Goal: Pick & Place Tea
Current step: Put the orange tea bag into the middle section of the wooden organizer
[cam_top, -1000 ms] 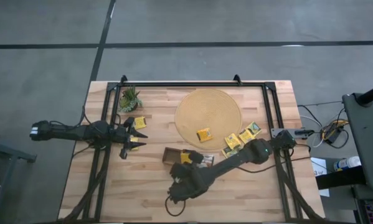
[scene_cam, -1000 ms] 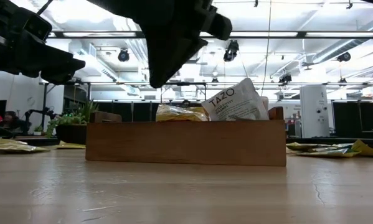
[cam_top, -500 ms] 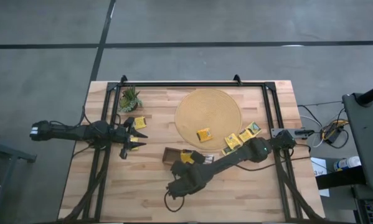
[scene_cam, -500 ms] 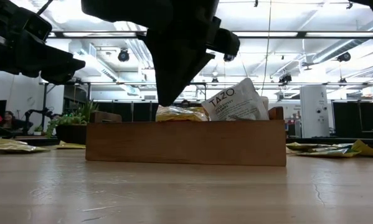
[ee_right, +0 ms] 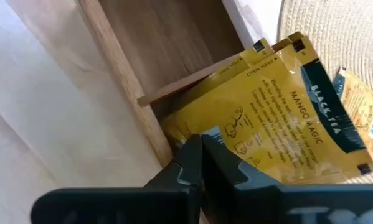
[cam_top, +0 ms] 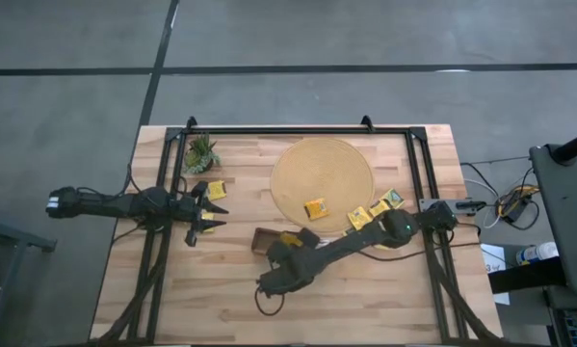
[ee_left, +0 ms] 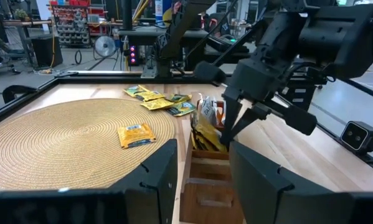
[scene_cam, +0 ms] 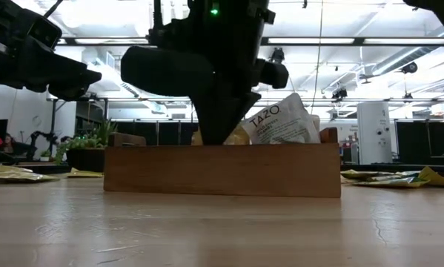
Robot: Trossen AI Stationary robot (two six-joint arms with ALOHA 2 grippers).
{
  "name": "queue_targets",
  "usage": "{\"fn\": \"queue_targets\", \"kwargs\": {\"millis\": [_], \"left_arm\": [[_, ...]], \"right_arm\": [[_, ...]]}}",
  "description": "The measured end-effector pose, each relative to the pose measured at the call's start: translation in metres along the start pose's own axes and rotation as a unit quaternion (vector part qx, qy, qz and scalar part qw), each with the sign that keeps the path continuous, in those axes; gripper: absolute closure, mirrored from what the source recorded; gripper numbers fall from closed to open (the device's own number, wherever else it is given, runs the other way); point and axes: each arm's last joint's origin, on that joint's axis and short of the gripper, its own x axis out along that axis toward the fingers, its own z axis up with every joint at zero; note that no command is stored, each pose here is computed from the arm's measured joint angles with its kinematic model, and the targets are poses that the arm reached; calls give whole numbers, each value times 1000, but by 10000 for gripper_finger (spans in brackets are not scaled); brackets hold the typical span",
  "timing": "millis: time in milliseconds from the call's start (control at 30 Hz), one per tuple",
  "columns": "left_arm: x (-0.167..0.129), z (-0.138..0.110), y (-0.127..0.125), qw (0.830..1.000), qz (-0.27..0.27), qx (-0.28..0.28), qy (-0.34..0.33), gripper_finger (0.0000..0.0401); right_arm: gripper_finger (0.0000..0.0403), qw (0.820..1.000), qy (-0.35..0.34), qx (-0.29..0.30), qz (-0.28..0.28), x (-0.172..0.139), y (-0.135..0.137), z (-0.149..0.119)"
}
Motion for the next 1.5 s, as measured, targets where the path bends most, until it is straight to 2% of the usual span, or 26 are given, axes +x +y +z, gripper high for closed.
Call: {"fn": "queue_targets", "kwargs": {"millis": [433, 633, 967, 1167, 1333, 1500], "left_arm": [[0, 0, 0, 1000, 0, 0, 0, 262], [0, 0, 0, 1000, 0, 0, 0, 262], [0, 0, 0, 1000, 0, 0, 0, 262], [0, 0, 0, 1000, 0, 0, 0, 262], [0, 0, 0, 1000, 0, 0, 0, 262], [0, 0, 0, 1000, 0, 0, 0, 262]], "right_arm": [[395, 997, 27, 1, 66, -4, 7, 4], [394, 998, -8, -6, 67, -20, 8, 5], [394, 991, -132, -1, 10, -46, 2, 7], [394, 993, -113, -18, -1, -42, 1, 3], [394, 989, -131, 19, -61, -41, -10, 0], [394, 991, -114, 23, -69, -34, -11, -5]]}}
